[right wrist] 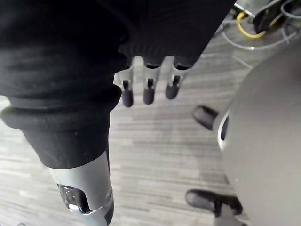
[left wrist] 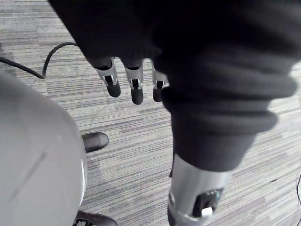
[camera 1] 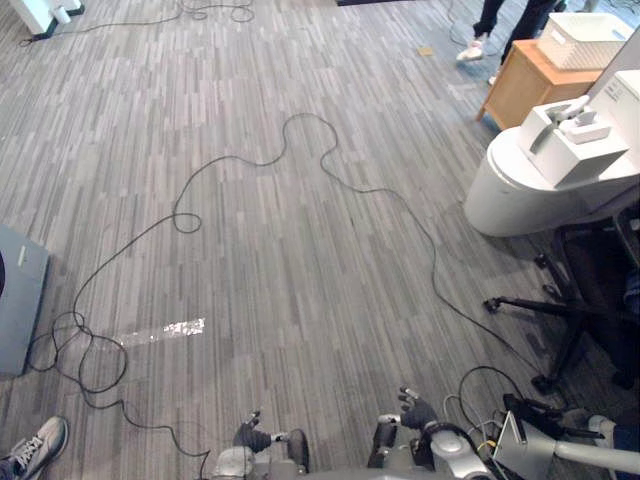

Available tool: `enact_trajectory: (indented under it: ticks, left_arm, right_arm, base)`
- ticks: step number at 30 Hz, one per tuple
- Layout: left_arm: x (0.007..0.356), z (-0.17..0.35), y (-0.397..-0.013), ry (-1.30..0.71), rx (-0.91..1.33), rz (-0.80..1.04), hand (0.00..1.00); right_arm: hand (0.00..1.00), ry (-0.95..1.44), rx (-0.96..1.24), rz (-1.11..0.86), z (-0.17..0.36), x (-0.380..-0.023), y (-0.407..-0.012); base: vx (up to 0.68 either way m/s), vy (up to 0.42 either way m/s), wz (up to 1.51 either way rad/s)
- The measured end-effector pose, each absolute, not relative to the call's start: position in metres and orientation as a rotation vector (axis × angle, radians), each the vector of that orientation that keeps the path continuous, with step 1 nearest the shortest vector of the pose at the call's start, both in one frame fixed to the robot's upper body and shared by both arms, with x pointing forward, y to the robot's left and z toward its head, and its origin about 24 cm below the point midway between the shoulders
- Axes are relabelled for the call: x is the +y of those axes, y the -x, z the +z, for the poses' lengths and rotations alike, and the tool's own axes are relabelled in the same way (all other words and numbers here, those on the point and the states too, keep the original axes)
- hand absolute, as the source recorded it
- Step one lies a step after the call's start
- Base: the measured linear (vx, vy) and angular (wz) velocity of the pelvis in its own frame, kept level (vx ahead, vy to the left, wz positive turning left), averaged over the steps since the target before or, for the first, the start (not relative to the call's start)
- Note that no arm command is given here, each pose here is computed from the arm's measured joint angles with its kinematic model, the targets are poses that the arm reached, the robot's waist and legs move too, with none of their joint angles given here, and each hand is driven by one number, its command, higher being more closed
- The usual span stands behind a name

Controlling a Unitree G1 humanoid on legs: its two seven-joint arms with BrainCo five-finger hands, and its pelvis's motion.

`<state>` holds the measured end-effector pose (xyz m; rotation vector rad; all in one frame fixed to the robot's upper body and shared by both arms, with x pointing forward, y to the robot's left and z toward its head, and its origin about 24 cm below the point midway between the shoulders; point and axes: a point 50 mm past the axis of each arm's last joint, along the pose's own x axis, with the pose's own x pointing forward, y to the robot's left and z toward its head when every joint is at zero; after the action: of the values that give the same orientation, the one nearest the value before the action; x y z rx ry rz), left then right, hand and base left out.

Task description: Organize washtable

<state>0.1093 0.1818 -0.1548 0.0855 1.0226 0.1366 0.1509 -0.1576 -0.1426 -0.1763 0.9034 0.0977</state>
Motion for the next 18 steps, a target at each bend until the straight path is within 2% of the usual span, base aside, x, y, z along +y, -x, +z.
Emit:
enact_trajectory:
  ticks: [8,9,18]
  left_arm:
    - [0.182,-0.154,-0.110,-0.079,1.016,0.144,0.00]
    - [0.180,-0.155,-0.105,-0.081,1.022,0.130,0.00]
    - [0.183,-0.155,-0.106,-0.086,1.015,0.134,0.00]
  right_arm:
    - [0.00,0.175,0.906,0.096,-0.143,-0.158,-0.149]
    - [0.00,0.156,0.957,0.055,-0.149,-0.165,-0.138]
    - [0.00,0.123,1.003,0.032,-0.154,-0.165,-0.128]
  base:
    - [0.00,0.008,0.10]
    - [0.00,0.000,0.00]
    - [0.00,0.004,-0.01]
